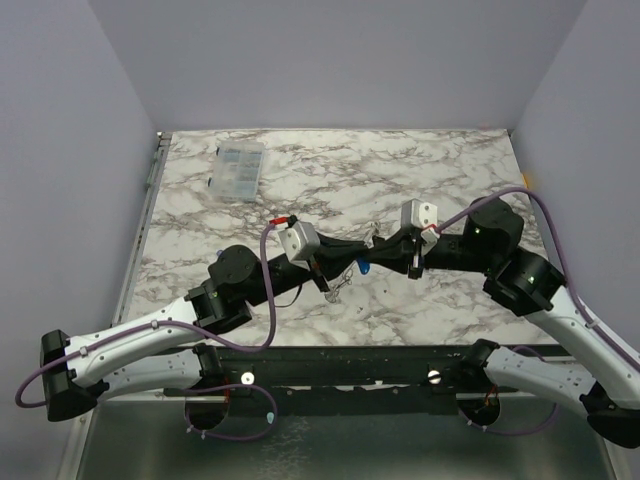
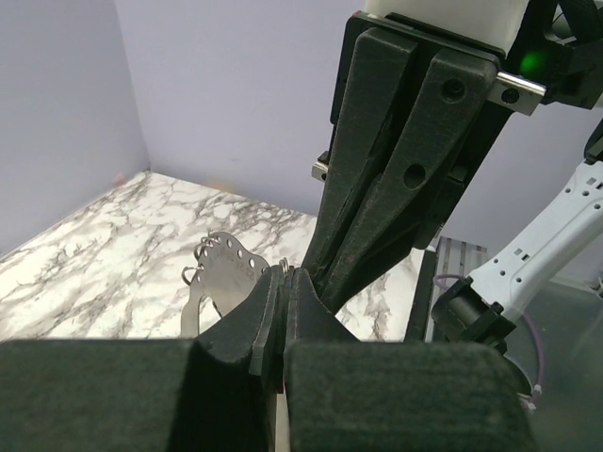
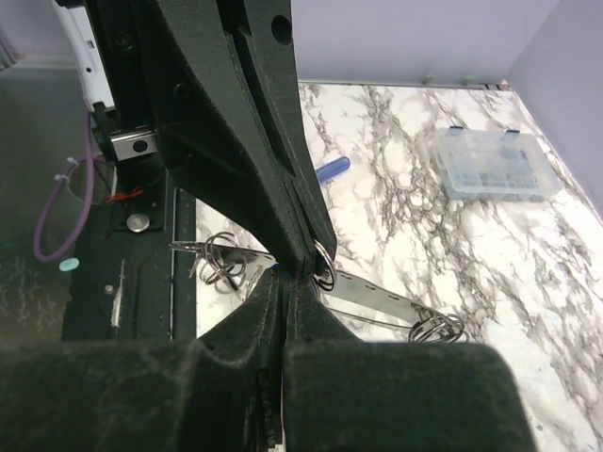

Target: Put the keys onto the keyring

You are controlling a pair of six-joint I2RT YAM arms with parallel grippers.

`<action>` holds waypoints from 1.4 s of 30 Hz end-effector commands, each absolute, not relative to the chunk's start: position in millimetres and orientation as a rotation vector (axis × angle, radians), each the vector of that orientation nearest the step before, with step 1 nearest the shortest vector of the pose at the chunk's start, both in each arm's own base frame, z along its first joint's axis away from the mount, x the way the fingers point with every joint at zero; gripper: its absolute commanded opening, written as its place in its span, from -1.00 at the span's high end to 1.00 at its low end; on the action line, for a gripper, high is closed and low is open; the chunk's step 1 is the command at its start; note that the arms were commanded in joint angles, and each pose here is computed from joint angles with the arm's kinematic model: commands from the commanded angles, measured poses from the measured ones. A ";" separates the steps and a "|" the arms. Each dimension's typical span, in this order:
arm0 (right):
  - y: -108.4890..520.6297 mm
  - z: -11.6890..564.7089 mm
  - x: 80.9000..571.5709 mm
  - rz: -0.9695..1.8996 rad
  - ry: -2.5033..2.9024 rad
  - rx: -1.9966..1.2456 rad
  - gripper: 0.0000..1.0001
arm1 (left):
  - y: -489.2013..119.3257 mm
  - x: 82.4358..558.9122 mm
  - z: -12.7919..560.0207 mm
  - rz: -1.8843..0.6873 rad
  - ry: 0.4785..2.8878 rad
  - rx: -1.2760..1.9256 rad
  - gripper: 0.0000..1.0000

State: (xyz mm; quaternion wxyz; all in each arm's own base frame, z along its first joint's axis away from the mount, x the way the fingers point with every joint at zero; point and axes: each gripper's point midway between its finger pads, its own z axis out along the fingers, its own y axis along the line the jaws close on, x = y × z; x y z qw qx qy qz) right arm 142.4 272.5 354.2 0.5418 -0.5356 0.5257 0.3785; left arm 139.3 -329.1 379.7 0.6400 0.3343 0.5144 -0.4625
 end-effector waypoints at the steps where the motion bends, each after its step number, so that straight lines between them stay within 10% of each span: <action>1: 269.1 361.7 149.9 0.812 1.233 -1.295 0.99 | -331.7 136.3 387.7 -1.105 1.140 0.725 1.00; 10: 252.5 352.8 152.3 0.695 1.241 -1.331 0.98 | -327.9 136.5 400.3 -1.123 1.110 0.680 1.00; 15: 244.6 353.0 147.3 0.732 1.299 -1.245 0.35 | -324.4 137.0 407.9 -1.125 1.087 0.655 1.00; 24: 244.8 362.7 130.0 0.843 1.272 -1.199 0.01 | -327.8 129.2 408.0 -1.154 1.065 0.695 1.00; 42: 258.7 378.8 141.2 0.834 1.230 -1.221 0.18 | -334.2 119.6 404.6 -1.209 1.050 0.734 1.00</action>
